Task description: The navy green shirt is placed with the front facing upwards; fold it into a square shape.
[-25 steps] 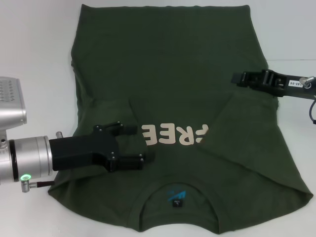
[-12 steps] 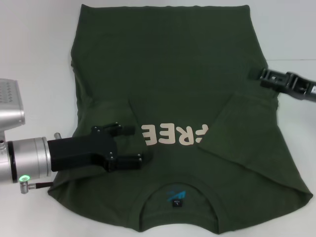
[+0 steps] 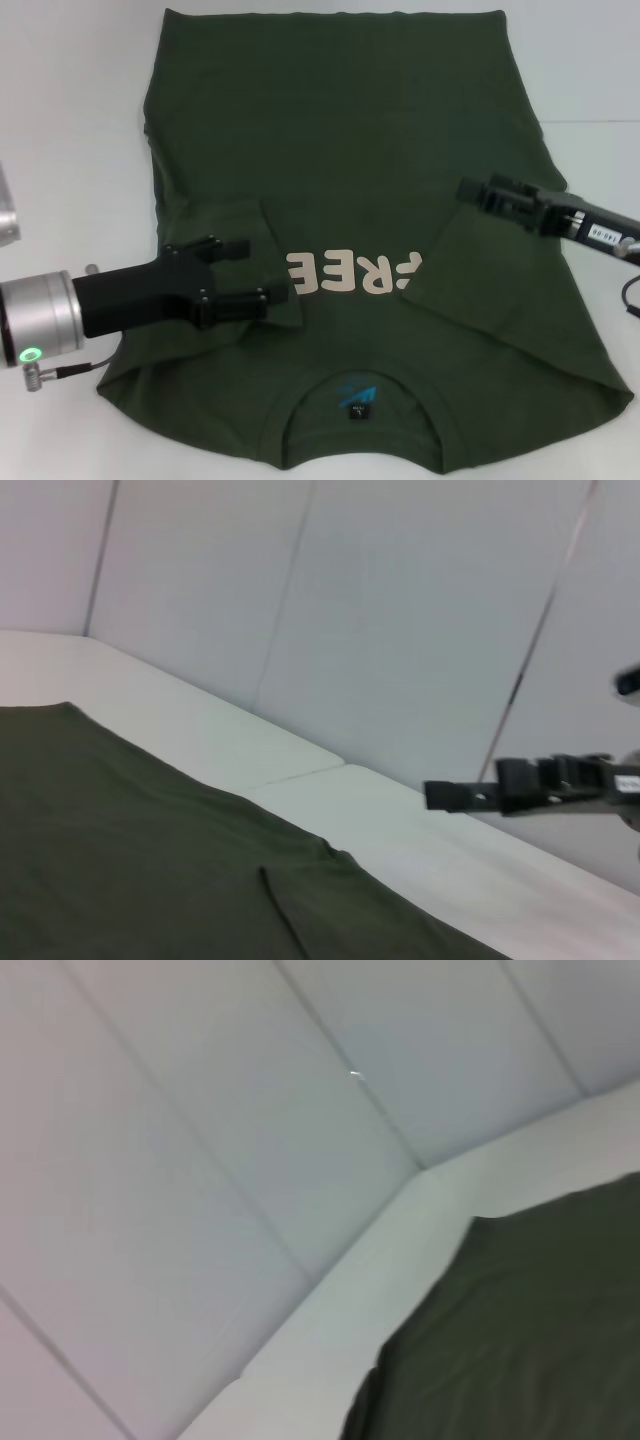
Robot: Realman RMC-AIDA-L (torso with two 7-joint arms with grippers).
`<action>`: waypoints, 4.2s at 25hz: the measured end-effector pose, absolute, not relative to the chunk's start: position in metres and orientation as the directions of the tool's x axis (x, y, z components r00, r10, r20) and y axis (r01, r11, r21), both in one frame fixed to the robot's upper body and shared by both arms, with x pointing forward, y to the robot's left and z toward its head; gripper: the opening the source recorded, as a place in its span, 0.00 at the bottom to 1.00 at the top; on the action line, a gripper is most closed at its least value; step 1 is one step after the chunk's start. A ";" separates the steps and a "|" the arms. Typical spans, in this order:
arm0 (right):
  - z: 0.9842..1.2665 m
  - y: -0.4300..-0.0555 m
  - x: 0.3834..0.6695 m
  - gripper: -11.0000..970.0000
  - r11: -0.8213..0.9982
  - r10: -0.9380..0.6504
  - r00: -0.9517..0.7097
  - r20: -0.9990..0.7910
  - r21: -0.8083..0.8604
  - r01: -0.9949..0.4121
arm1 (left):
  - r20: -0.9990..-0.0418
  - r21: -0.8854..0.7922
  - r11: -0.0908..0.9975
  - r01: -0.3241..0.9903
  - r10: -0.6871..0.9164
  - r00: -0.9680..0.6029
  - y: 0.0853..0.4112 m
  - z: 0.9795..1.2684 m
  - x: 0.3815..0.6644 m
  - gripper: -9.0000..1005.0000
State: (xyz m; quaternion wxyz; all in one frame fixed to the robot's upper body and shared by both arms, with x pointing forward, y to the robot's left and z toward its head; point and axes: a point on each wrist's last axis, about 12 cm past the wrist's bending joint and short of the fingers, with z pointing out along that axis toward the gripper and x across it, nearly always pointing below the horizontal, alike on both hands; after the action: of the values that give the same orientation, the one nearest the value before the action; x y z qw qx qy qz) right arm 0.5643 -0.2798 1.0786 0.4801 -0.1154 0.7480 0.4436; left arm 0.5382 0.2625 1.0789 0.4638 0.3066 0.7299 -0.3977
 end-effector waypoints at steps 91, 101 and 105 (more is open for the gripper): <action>1.092 -0.285 0.562 0.97 0.519 0.211 -0.496 -0.843 0.526 -0.674 | -0.694 -0.461 0.683 0.567 0.120 -0.710 0.324 1.046 0.485 0.90; 1.092 -0.286 0.562 0.97 0.519 0.212 -0.494 -0.843 0.526 -0.674 | -0.696 -0.459 0.682 0.570 0.122 -0.707 0.323 1.047 0.487 0.89; 1.092 -0.286 0.562 0.97 0.519 0.212 -0.494 -0.843 0.526 -0.674 | -0.697 -0.458 0.681 0.571 0.123 -0.707 0.323 1.047 0.487 0.89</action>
State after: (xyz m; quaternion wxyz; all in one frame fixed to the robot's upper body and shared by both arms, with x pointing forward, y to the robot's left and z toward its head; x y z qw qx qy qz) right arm 0.5619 -0.2856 1.0924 0.4774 -0.1584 0.7290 0.4643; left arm 0.4871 0.3232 1.0471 0.3252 0.2024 0.8573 -0.3441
